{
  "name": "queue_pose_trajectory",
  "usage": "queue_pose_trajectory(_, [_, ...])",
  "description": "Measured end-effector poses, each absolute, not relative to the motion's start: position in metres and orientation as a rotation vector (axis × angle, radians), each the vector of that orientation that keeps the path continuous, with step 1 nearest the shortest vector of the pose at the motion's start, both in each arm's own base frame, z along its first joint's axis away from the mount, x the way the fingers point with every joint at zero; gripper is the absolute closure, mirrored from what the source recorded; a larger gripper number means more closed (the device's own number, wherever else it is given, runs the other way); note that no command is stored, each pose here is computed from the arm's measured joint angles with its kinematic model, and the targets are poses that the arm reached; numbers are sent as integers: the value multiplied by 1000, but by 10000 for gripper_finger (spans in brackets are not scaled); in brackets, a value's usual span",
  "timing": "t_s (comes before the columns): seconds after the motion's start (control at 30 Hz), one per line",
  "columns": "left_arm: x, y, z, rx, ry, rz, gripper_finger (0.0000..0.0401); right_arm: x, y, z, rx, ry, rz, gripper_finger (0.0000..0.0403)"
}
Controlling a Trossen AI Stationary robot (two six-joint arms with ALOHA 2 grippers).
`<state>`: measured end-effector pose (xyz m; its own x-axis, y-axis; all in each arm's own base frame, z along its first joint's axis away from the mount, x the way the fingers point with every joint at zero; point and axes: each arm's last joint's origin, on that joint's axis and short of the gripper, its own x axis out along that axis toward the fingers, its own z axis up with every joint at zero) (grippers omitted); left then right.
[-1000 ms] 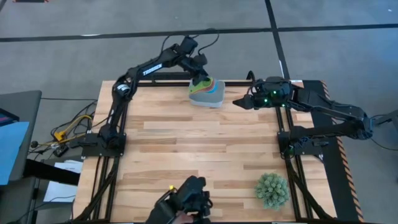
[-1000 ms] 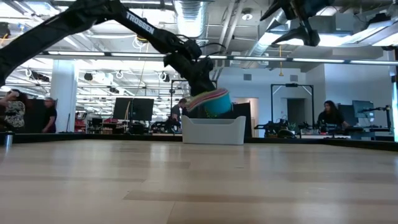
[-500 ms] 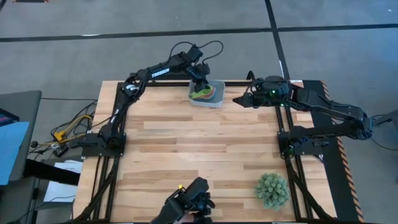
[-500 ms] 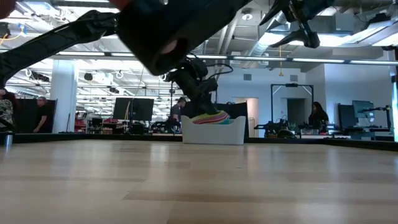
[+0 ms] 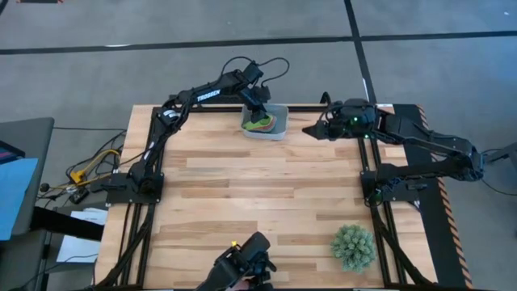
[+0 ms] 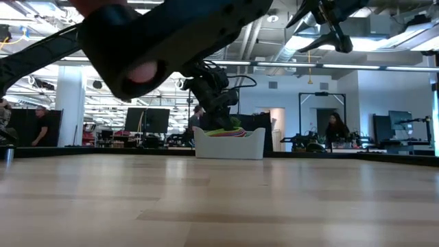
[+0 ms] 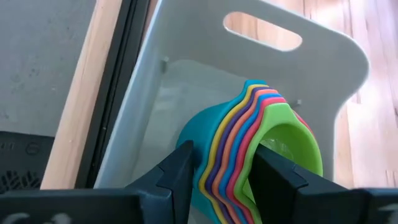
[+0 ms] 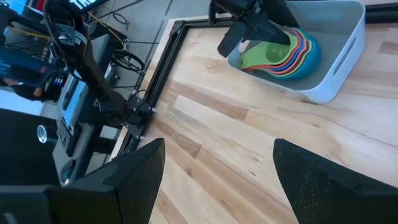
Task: Nest measuring cups in basket
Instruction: Put the nested measuring cups into the bin
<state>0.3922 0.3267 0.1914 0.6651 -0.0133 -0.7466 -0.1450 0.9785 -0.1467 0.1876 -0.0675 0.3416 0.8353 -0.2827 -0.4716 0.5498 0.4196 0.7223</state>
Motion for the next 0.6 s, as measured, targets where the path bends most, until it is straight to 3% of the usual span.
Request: queue_pose_trajectory(0.6, [391, 328, 190, -263, 857, 132, 227, 188, -66, 342, 1010, 300, -527, 82])
